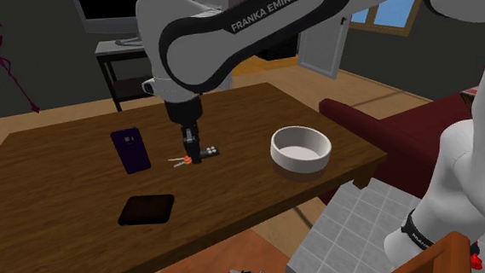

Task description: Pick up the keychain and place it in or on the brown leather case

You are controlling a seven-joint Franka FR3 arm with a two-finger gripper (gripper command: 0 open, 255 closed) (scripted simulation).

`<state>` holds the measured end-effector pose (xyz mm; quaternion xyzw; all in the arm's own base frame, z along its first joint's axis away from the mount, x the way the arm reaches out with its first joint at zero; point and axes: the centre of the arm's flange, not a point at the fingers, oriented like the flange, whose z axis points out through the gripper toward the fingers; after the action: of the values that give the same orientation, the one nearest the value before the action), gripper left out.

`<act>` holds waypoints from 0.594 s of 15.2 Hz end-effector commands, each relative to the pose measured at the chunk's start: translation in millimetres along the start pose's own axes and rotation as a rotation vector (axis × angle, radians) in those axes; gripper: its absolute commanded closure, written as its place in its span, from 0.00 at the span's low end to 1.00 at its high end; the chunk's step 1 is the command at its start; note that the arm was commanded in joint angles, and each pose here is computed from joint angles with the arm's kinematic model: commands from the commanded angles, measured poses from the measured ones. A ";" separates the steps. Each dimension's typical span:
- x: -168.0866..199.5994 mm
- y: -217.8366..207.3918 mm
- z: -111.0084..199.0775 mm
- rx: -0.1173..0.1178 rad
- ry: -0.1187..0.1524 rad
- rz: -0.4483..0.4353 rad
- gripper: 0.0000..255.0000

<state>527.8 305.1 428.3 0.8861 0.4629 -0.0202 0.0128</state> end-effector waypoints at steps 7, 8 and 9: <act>98.3 -44.6 -5.2 0.000 0.000 0.001 1.00; 110.1 -50.3 -6.0 0.000 0.000 0.001 1.00; 126.6 -58.3 -7.3 0.000 0.000 0.001 1.00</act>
<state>549.6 424.2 424.7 0.8860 0.4630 -0.0201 0.0129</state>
